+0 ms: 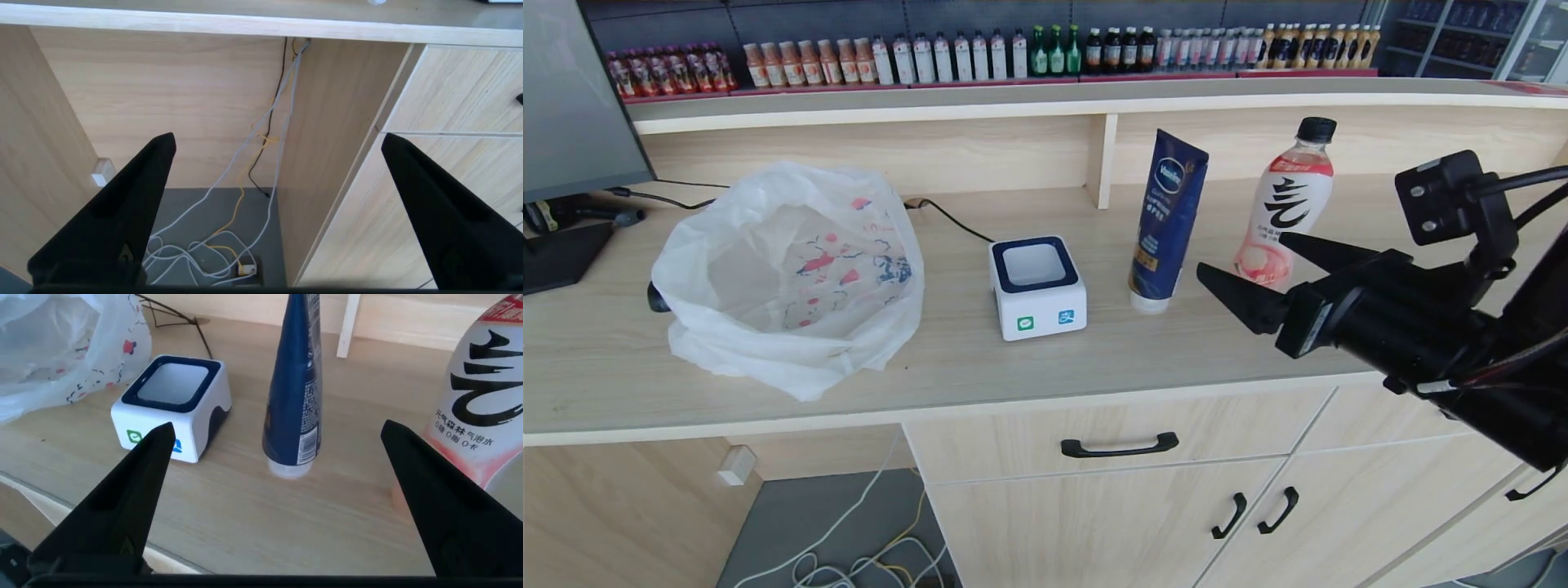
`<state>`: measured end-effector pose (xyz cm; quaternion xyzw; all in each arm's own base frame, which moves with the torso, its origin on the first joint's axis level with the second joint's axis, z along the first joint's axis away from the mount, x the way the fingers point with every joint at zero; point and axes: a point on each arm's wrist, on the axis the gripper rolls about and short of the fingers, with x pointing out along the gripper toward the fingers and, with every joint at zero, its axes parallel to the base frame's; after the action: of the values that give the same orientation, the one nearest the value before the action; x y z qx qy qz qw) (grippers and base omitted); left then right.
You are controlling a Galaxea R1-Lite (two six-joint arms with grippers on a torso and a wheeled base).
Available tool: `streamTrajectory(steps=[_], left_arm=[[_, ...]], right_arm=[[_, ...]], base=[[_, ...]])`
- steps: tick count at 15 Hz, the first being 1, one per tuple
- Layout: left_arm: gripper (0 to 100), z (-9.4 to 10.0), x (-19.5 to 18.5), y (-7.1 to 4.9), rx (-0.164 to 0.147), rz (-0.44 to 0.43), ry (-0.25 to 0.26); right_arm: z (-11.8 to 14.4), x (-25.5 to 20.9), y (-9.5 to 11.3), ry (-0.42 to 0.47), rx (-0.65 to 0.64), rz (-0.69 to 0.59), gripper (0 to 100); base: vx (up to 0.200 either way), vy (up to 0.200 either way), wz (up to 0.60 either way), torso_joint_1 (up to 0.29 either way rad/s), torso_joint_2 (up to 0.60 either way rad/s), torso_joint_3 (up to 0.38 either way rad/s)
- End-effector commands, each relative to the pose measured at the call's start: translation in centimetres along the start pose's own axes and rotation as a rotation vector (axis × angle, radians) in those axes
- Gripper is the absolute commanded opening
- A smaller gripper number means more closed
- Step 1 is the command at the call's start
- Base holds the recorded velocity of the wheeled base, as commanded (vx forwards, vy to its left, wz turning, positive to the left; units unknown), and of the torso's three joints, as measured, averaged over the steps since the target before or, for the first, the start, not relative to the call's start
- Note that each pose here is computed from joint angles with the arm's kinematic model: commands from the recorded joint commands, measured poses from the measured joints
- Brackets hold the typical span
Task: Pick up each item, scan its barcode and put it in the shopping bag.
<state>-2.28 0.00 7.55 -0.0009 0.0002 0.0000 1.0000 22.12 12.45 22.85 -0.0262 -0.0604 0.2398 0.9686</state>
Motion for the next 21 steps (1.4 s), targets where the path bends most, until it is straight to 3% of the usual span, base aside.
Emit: streamTrajectory(steps=[1, 11, 21], left_arm=[[100, 0.0, 0.0, 0.0, 0.000, 0.000, 0.000], [100, 0.0, 0.0, 0.0, 0.000, 0.000, 0.000], [100, 0.0, 0.0, 0.0, 0.000, 0.000, 0.000]], right_arm=[[-0.7, 1.5, 0.6, 0.022, 0.001, 0.018, 100], [-1.5, 5.6, 1.7, 0.026, 0.014, -0.046, 100], [-1.6, 8.4, 1.2, 0.001, 0.062, -0.091, 100]], base=[[0.000, 0.000, 0.00, 0.000, 0.00, 0.000], [0.000, 0.000, 0.00, 0.000, 0.00, 0.000], [0.000, 0.000, 0.00, 0.000, 0.00, 0.000]])
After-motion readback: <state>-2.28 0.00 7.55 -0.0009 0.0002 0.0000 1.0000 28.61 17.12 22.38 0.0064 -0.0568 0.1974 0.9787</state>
